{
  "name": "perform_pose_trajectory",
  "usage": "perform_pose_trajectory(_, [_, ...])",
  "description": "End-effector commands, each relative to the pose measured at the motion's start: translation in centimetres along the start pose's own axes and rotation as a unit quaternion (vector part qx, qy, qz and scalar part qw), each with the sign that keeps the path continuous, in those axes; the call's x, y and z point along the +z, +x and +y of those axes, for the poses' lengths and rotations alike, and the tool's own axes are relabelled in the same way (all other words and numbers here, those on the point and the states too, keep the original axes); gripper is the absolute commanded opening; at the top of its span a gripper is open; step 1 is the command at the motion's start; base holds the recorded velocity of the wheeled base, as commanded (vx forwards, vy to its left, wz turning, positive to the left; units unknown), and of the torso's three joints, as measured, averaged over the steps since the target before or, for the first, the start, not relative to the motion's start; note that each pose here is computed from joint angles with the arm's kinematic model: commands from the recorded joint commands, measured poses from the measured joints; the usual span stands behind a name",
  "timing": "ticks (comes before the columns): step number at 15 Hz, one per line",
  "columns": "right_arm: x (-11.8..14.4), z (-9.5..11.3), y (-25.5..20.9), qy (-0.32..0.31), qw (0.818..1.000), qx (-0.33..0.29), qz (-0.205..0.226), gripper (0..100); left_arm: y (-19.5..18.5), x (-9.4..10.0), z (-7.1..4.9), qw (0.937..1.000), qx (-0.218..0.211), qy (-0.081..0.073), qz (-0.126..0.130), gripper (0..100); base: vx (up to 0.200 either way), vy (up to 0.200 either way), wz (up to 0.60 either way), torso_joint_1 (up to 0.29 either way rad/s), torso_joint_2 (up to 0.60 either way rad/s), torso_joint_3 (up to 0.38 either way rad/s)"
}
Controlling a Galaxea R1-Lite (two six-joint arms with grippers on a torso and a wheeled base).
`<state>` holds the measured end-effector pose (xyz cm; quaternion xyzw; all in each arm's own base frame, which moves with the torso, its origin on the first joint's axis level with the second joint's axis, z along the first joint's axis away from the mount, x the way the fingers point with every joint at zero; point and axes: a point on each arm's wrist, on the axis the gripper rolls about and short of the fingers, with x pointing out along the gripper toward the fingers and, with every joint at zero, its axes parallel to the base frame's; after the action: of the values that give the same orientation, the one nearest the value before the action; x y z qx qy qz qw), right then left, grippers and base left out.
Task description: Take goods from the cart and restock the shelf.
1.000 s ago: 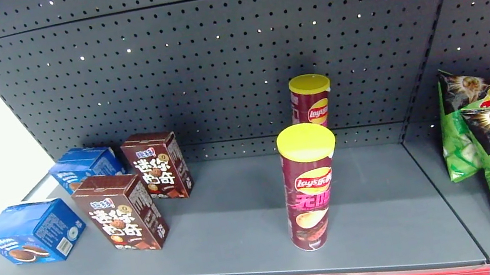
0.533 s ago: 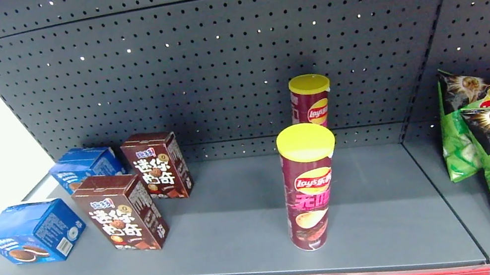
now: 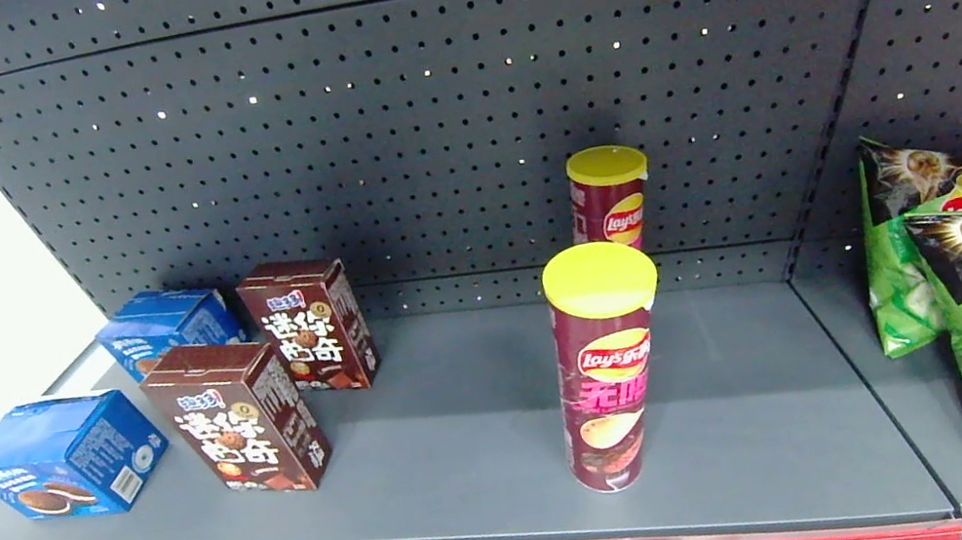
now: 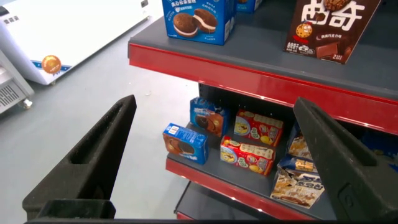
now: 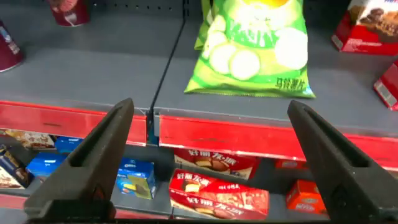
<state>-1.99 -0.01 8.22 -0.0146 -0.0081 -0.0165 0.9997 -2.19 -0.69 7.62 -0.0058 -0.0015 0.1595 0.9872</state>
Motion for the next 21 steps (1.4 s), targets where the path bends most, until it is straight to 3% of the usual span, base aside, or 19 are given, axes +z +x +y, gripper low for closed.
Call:
perform_pose_trajectory(1, [0.03,-0.15,-0.02,0.001,0.999,-0.033,0.003,100,0.00,0.00,0.00,1.0000,0.001,0.000,0.000,100,0.000,0.000,0.00,0.000,0.00,0.000])
perform_pose_trajectory(3, [-0.02,-0.39,-0.21,0.001,0.997,-0.080,-0.008,100,0.00,0.00,0.00,1.0000,0.000,0.000,0.000,100,0.000,0.000,0.00,0.000,0.00,0.000])
perform_pose_trajectory(6, [-0.06,0.03,-0.34,-0.003,1.000,0.023,-0.018,100,0.00,0.00,0.00,1.0000,0.000,0.000,0.000,100,0.000,0.000,0.00,0.000,0.00,0.000])
perform_pose_trajectory(9, [-0.06,0.03,-0.48,-0.002,1.000,0.026,-0.001,100,0.00,0.00,0.00,1.0000,0.000,0.000,0.000,100,0.000,0.000,0.00,0.000,0.00,0.000])
perform_pose_trajectory(11, [0.00,-0.34,-0.46,-0.002,0.998,-0.057,-0.006,100,0.00,0.00,0.00,1.0000,0.000,0.000,0.000,100,0.000,0.000,0.00,0.000,0.00,0.000])
perform_pose_trajectory(15, [0.02,-0.31,-0.41,-0.003,0.999,-0.052,-0.012,100,0.00,0.00,0.00,1.0000,0.000,0.000,0.000,100,0.000,0.000,0.00,0.000,0.00,0.000])
perform_pose_trajectory(18, [0.04,-0.47,-0.43,0.002,0.996,-0.087,-0.014,100,0.00,0.00,-0.03,0.9999,-0.006,0.011,0.000,100,0.000,0.000,0.00,0.000,0.00,0.000])
perform_pose_trajectory(21, [0.02,-0.53,-0.38,0.005,0.995,-0.101,-0.020,100,0.00,0.00,-0.01,1.0000,-0.006,0.007,0.000,100,0.000,0.000,0.00,0.000,0.00,0.000])
